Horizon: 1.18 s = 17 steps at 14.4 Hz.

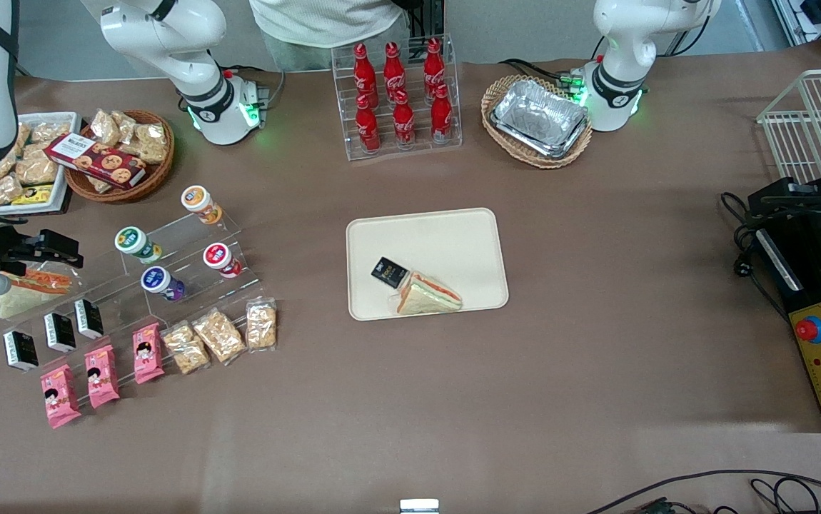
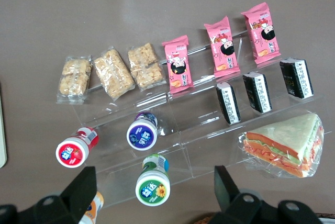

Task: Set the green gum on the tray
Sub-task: 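Move the right gripper over the acrylic rack toward the green-lidded gum bottle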

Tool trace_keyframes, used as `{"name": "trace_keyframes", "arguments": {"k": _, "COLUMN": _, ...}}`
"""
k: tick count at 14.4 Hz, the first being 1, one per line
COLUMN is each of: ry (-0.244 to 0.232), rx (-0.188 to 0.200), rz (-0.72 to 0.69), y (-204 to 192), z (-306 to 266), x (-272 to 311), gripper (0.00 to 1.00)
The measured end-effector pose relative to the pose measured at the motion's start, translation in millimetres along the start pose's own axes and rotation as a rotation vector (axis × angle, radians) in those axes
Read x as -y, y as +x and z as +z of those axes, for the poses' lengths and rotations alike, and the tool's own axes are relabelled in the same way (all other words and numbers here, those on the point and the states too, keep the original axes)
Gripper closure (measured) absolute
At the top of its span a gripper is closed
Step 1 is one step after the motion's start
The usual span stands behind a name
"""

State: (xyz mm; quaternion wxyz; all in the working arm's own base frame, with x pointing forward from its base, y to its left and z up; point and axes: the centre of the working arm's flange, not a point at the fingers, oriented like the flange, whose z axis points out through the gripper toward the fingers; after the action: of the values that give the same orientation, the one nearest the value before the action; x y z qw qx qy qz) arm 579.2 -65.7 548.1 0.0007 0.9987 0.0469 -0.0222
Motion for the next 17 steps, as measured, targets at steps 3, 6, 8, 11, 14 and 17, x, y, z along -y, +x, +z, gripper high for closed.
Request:
{"name": "trace_keyframes", "arguments": {"k": 3, "ry": 0.0, "rx": 0.0, "rz": 0.0, "y": 0.0, "z": 0.0, "x": -0.1, "gripper": 0.0}}
{"name": "trace_keyframes", "arguments": {"k": 6, "ry": 0.001, "rx": 0.003, "rz": -0.001, "y": -0.2, "z": 1.4, "x": -0.1, "gripper": 0.0}}
{"name": "trace_keyframes", "arguments": {"k": 8, "ry": 0.003, "rx": 0.012, "rz": 0.0, "y": -1.1, "z": 5.6, "x": -0.2, "gripper": 0.0}}
{"name": "trace_keyframes", "arguments": {"k": 11, "ry": 0.008, "rx": 0.025, "rz": 0.02, "y": -7.5, "z": 11.4, "x": -11.2, "gripper": 0.0}}
{"name": "trace_keyframes", "arguments": {"k": 14, "ry": 0.021, "rx": 0.031, "rz": 0.035, "y": -27.1, "z": 26.4, "x": -20.0, "gripper": 0.0}}
{"name": "trace_keyframes", "arguments": {"k": 17, "ry": 0.042, "rx": 0.02, "rz": 0.035, "y": -61.9, "z": 44.8, "x": -15.4, "gripper": 0.0}}
